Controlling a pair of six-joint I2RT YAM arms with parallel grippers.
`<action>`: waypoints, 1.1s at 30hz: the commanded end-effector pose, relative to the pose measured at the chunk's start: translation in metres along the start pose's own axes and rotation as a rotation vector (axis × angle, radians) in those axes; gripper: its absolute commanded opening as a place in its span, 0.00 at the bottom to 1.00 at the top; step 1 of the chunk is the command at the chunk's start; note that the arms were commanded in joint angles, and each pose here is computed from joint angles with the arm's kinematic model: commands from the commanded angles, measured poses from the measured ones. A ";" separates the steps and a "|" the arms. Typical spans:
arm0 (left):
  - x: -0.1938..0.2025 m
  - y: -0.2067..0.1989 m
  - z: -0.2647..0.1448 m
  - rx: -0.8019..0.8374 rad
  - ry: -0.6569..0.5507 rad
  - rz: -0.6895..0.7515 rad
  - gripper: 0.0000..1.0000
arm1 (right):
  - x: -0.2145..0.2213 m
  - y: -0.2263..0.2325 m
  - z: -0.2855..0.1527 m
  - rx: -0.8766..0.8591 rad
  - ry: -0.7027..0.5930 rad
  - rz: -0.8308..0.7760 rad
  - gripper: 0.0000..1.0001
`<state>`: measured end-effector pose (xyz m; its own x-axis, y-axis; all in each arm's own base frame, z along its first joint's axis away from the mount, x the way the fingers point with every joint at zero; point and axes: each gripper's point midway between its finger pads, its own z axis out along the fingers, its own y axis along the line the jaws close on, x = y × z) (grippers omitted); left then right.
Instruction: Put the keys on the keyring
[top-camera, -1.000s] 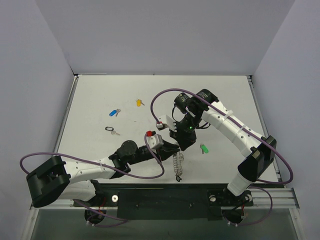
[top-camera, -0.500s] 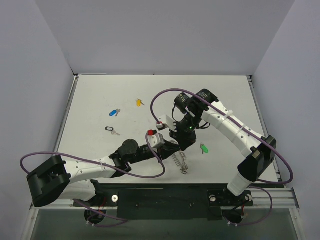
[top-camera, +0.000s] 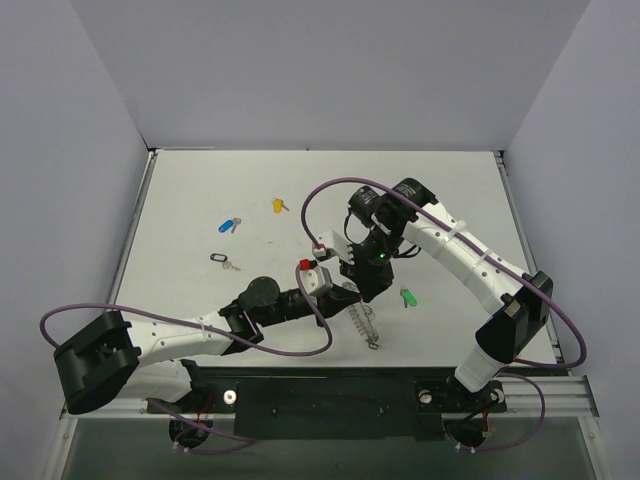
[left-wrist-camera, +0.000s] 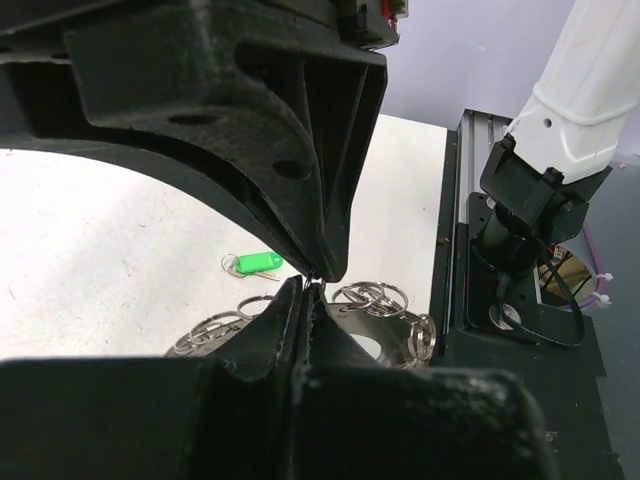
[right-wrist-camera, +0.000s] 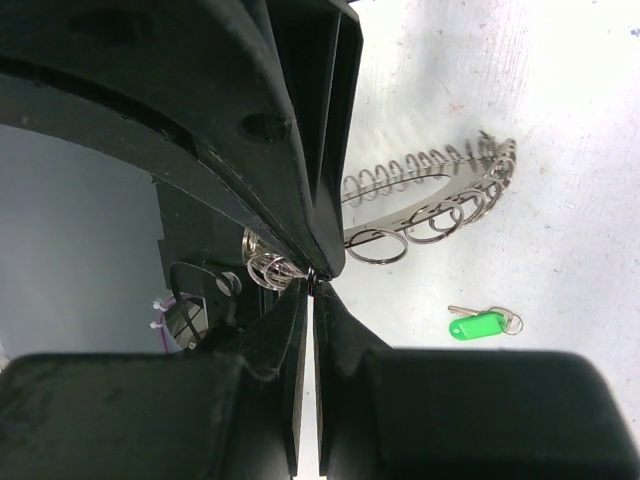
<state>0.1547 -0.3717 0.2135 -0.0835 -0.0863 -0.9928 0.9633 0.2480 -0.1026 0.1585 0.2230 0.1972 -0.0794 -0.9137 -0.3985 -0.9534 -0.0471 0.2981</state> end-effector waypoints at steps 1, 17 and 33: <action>-0.030 -0.007 0.006 0.028 -0.074 -0.004 0.00 | -0.007 0.010 -0.005 -0.032 -0.024 0.008 0.04; -0.095 0.003 -0.054 -0.104 -0.548 -0.164 0.00 | -0.035 0.014 -0.019 -0.007 -0.507 -0.273 0.47; -0.104 -0.010 -0.052 -0.026 -0.565 -0.142 0.00 | -0.048 0.005 -0.013 -0.005 -0.570 -0.238 0.36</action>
<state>0.1571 -0.3334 0.2237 -0.1912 -0.3751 -0.9070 0.8878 0.3281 -0.3228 0.1794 0.2593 0.2258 0.0052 -0.5631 -0.8263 -0.9772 -0.1781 0.1152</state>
